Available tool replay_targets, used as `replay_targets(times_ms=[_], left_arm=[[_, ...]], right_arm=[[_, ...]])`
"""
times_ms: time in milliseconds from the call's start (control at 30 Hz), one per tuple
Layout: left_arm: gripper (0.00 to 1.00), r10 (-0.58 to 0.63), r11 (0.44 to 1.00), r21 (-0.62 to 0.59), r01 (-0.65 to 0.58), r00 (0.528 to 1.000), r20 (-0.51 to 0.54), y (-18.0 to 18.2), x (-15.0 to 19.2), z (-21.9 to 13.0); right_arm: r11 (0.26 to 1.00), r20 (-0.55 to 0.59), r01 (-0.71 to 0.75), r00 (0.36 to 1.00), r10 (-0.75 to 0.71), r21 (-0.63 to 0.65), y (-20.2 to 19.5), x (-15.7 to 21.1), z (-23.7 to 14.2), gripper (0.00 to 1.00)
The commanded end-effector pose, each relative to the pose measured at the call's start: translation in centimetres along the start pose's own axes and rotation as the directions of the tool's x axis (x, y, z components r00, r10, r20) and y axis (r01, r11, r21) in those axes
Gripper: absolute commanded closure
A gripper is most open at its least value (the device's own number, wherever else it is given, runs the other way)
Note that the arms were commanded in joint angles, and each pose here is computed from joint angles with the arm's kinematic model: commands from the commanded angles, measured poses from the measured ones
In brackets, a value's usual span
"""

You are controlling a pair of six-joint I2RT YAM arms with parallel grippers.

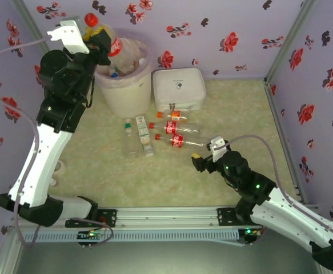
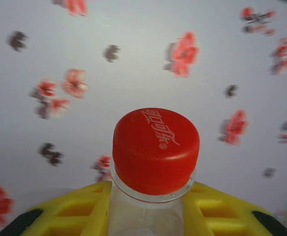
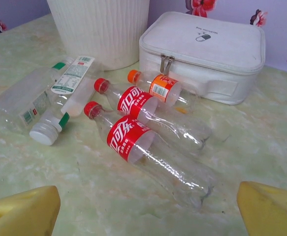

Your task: Put the plastic bottles in the bin

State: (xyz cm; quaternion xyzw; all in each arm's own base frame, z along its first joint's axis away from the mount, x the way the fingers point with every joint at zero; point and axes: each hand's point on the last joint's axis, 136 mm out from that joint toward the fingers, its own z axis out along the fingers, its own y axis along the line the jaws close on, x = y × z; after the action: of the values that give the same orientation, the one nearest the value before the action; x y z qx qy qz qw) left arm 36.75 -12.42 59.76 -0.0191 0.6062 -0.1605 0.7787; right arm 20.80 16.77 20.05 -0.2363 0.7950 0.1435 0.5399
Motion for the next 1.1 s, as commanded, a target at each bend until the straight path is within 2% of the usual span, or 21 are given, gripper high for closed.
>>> replay_targets(times_ms=[0,100,133,367,533,700,900,1067], left_arm=[[1.00,0.153,0.970,-0.202,-0.138,0.986,0.060,4.5,-0.7,2.7],[1.00,0.186,0.948,-0.267,-0.172,0.982,0.027,7.2,0.4,5.4],[1.00,0.190,0.942,-0.278,-0.186,0.982,-0.013,8.1,1.6,6.6],[1.00,0.206,0.935,-0.240,-0.260,0.952,-0.226,10.9,9.6,13.3],[1.00,0.176,0.946,-0.209,-0.248,0.933,-0.315,12.2,15.1,16.2],[1.00,0.154,0.942,-0.204,-0.266,0.884,-0.441,13.7,21.0,16.8],[1.00,0.151,0.940,-0.159,-0.301,0.787,-0.598,15.0,28.2,15.3],[1.00,0.065,0.958,-0.154,-0.243,0.703,-0.708,16.6,33.4,13.6]], right_arm=[[1.000,-0.006,-0.019,1.000,0.020,0.022,-0.6,-0.1,-0.7,0.07],[1.000,-0.015,-0.017,1.000,0.018,0.026,-0.8,0.2,-0.8,0.07],[1.000,-0.018,-0.015,1.000,0.015,0.024,-0.7,0.3,-0.9,0.07],[1.000,-0.046,-0.003,0.999,0.003,-0.002,-0.4,0.5,-1.4,0.07],[1.000,-0.040,0.007,0.999,-0.007,-0.012,-0.4,0.6,-1.8,0.07],[0.999,-0.041,0.020,0.999,-0.021,-0.026,-0.1,0.4,-1.7,0.07],[0.999,-0.051,0.041,0.998,-0.042,-0.023,-0.2,0.6,-1.6,0.07],[0.999,-0.056,0.042,0.997,-0.043,-0.024,-0.1,0.8,-1.6,0.07]])
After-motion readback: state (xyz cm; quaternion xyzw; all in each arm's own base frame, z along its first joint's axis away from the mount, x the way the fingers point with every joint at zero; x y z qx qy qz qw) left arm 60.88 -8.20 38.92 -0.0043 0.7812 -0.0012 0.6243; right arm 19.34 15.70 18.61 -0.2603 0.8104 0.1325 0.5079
